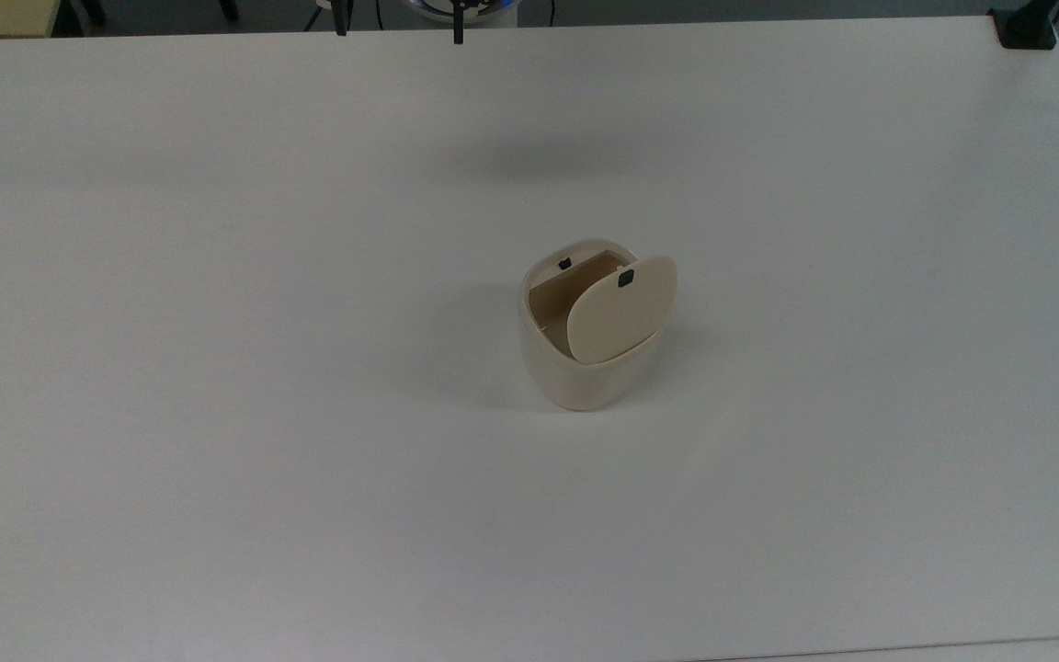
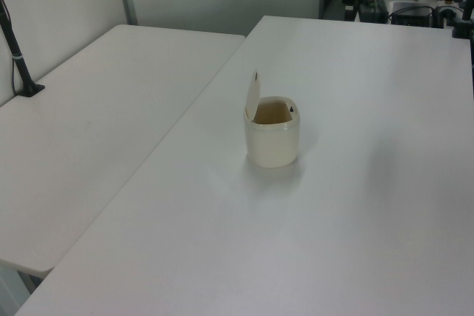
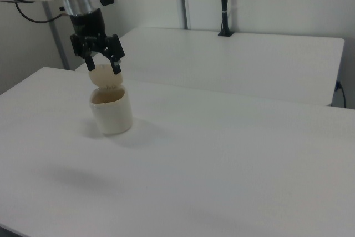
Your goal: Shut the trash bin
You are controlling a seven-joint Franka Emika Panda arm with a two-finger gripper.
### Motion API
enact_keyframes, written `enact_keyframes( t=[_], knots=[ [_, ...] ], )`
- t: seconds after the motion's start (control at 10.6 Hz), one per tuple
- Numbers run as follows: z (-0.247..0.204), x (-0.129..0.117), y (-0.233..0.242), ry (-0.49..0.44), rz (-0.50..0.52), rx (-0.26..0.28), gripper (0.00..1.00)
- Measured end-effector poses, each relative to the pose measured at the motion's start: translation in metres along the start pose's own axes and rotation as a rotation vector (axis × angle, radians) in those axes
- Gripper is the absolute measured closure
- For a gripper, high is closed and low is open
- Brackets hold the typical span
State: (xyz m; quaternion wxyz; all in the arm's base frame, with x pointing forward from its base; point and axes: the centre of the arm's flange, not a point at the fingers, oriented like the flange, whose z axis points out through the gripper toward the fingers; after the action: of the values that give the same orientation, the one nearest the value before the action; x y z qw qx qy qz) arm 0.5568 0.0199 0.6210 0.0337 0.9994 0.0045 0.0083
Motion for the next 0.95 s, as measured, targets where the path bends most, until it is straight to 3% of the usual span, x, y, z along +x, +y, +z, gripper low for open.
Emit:
enact_keyframes(
  t=[0.19,0.66,0.95],
  knots=[
    [0.0002,0.0000,-0.0001,0.000,-0.002,0.000,0.04],
    [0.0025,0.0008,-0.0009,-0.005,-0.055,0.000,0.84],
    [0.0088,0.0048,-0.0061,-0.009,-0.067,0.000,0.99]
  ],
)
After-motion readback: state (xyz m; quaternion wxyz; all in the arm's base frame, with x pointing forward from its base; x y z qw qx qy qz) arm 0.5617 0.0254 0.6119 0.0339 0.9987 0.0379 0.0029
